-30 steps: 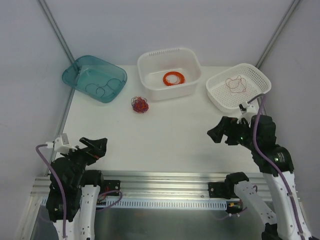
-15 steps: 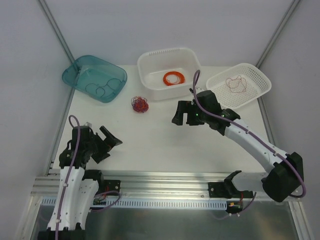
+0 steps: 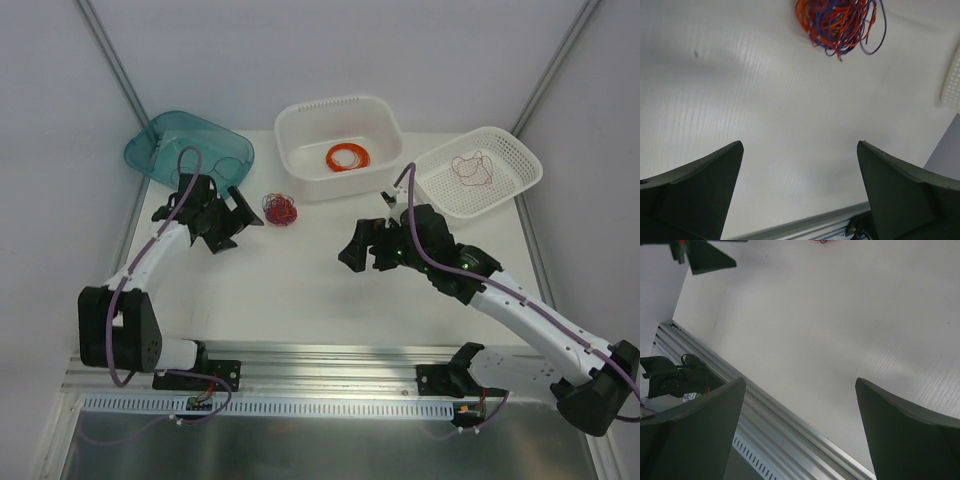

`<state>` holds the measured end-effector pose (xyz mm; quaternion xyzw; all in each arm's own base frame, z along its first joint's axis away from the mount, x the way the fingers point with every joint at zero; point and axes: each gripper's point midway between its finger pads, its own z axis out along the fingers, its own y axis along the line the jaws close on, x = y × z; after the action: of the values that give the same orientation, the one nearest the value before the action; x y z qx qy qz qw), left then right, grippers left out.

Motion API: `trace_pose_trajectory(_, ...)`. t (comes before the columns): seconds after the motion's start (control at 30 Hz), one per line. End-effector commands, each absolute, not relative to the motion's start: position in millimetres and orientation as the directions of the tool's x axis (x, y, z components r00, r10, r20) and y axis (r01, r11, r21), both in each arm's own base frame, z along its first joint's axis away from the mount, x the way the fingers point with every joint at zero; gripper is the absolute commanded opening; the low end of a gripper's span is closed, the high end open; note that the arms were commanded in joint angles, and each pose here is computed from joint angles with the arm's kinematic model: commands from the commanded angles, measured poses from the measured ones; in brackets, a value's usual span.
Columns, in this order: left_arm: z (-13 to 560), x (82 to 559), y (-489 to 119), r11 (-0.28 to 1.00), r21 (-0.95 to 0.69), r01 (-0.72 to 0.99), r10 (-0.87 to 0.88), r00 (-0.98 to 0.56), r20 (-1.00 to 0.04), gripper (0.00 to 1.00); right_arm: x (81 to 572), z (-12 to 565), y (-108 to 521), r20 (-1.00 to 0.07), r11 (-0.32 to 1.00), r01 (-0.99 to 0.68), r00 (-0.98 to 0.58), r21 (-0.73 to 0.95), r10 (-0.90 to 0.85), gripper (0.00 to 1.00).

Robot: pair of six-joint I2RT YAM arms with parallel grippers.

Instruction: Untangle the cables

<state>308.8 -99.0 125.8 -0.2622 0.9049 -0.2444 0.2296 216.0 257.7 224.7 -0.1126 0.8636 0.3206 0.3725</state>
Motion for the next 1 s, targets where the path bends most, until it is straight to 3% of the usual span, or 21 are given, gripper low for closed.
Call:
trace_pose_trajectory(0.0, 137, 359, -108, 0.794, -0.55, -0.26, -0.527, -0.744, -0.41, 0.99, 201, 234, 249, -0.731, 0.76, -0.439, -0.679, 0.478, 0.068, 0.97)
trace_pose_trajectory(0.37, 94, 432, -139, 0.809, -0.515, -0.284, -0.515, -0.765, -0.387, 0.98, 172, 241, 202, -0.776, 0.803, -0.409, -0.623, 0.433, 0.101, 0.97)
trace_pose_trajectory(0.63, 49, 439, -154, 0.829, -0.458, -0.32, -0.501, -0.787, -0.358, 0.85, 162, 232, 179, -0.767, 0.829, -0.346, -0.625, 0.44, 0.146, 0.97)
trace_pose_trajectory(0.77, 32, 431, -163, 0.842, -0.441, -0.31, -0.477, -0.81, -0.342, 0.73, 158, 227, 172, -0.764, 0.832, -0.33, -0.625, 0.447, 0.162, 0.97)
trace_pose_trajectory(0.87, 24, 420, -168, 0.856, -0.428, -0.29, -0.447, -0.831, -0.331, 0.58, 155, 225, 168, -0.765, 0.834, -0.323, -0.622, 0.447, 0.169, 0.97)
trace_pose_trajectory(0.9, 19, 412, -170, 0.864, -0.419, -0.28, -0.431, -0.841, -0.327, 0.4, 155, 224, 166, -0.765, 0.836, -0.321, -0.622, 0.444, 0.168, 0.97)
trace_pose_trajectory(0.97, 22, 405, -173, 0.868, -0.419, -0.265, -0.419, -0.845, -0.334, 0.24, 153, 223, 167, -0.766, 0.835, -0.328, -0.623, 0.442, 0.161, 0.97)
